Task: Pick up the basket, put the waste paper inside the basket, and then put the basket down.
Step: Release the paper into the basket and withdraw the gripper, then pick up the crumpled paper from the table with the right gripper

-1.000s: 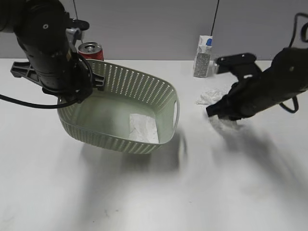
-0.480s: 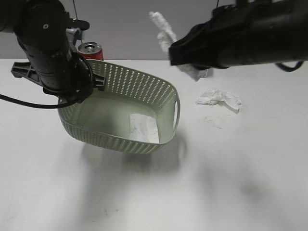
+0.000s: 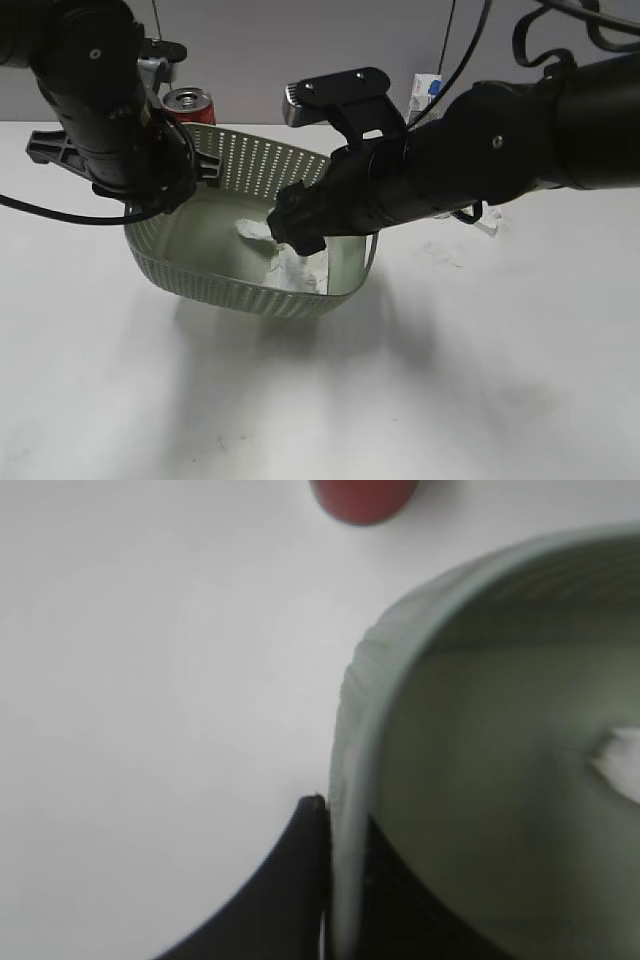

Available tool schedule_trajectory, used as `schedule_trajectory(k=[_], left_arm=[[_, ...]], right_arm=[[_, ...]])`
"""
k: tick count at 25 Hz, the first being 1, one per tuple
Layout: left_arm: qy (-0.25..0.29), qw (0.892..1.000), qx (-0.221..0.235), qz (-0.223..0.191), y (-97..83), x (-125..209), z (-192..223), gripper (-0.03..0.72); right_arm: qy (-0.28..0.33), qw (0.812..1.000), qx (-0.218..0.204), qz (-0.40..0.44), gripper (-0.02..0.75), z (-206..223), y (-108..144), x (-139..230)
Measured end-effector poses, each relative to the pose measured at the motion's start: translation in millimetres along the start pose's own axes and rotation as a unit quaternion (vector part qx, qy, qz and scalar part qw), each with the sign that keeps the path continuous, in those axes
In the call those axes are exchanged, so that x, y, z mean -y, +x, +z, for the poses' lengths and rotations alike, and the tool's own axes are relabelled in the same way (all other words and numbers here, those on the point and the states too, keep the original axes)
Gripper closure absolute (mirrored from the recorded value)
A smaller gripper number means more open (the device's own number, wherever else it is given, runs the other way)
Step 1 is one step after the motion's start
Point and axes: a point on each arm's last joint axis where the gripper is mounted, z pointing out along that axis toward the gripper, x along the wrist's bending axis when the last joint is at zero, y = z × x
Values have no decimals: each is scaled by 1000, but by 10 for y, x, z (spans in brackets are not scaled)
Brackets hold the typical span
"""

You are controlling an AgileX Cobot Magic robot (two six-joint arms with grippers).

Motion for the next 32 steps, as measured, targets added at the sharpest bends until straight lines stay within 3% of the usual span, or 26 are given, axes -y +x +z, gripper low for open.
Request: schedule_trajectory(k=[6,8,10,14,17,24,32], left_arm=[[-1,1000,2,-1,-4,-2,0,688],[-2,1000,3,-1,-5,-4,0,688],[-5,1000,5,-1,-9,-10,0,688],[-13,1000,10,-1,-19,-23,0,688],[-14,1000,11,-1,-20,-25,-1,688],[-13,1000,11,-1,-20,-24,0,688],[-13,1000,11,-1,-20,-23,0,688]], right_arm=[[-59,998,-4,7,154,-422,-49,-384],[-88,995,20,32,156,-580,-292,-528],[-99,991,62,65,156,-646,-691,-581],[-82,981,139,107,156,-542,-1406,-463],[-62,980,168,89,156,-266,-1666,-300],[-67,979,191,35,158,412,-1926,76],[-47,979,195,37,179,751,-2029,394]])
